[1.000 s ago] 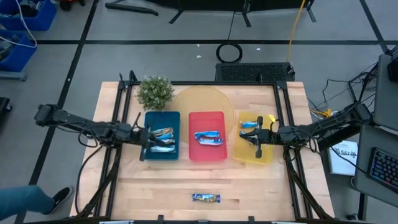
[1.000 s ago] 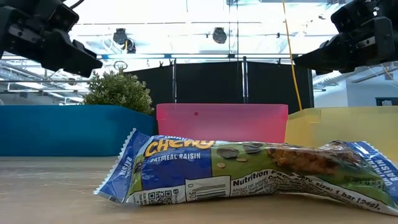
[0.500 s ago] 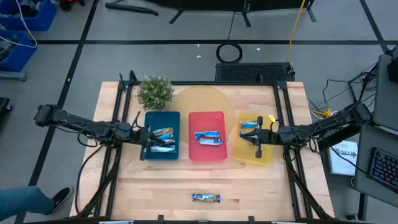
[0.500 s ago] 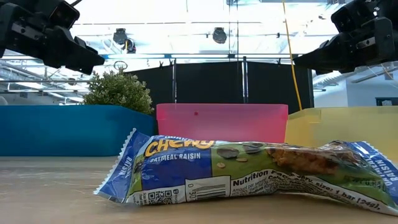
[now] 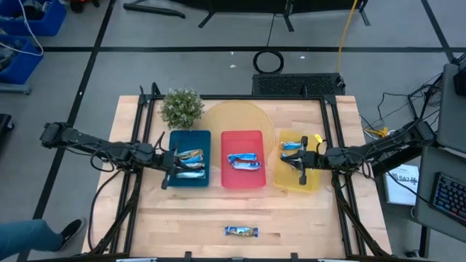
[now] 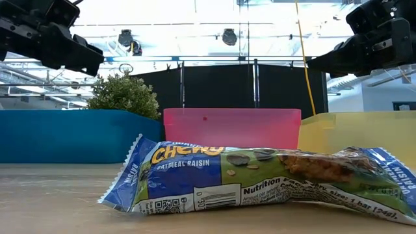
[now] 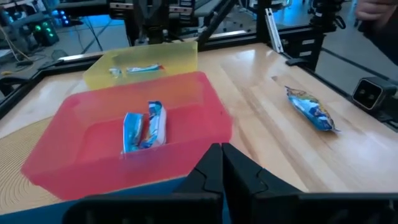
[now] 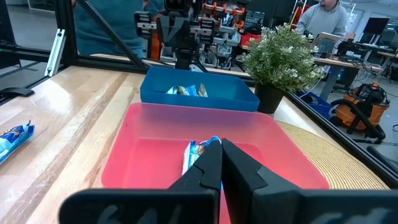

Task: Pick and place Granola Bars by type
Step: Put the blue granola bar into the red bin

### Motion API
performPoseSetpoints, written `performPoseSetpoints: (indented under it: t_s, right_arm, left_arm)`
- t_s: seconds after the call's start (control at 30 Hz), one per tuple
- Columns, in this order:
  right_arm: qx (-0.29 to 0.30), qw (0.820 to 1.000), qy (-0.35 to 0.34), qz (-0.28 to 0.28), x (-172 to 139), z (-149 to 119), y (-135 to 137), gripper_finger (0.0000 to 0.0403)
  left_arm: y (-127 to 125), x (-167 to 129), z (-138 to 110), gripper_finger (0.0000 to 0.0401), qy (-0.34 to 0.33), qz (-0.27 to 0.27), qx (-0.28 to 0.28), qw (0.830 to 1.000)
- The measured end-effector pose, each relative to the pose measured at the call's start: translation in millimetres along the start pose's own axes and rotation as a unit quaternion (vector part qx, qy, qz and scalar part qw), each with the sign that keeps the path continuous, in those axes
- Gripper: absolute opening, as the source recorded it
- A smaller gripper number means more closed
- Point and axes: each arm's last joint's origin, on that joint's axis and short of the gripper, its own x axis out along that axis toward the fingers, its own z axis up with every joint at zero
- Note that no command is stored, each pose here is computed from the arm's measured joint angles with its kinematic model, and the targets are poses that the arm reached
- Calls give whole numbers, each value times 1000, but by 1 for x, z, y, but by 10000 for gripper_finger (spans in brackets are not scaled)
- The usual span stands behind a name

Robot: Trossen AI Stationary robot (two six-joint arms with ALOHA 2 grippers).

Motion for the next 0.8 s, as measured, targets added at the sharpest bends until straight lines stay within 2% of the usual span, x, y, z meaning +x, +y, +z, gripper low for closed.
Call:
performPoseSetpoints:
  t_s: [0.37, 0.5, 0.67, 0.8]
  right_arm:
    - [11, 1000, -18, -2, 0, 4, 0, 0]
    - [30, 998, -60, -5, -1, 12, -1, 0]
    - [29, 997, -71, -7, -1, 16, -2, 0]
    - [30, 996, -84, -1, 0, 28, 0, 0]
  left_arm:
    - [0, 0, -3, 4, 14, 5, -4, 1000]
    - [1, 0, -3, 8, 16, 27, -6, 999]
    - [3, 0, -4, 29, 23, 55, -19, 998]
    - [3, 0, -7, 29, 39, 59, -30, 997]
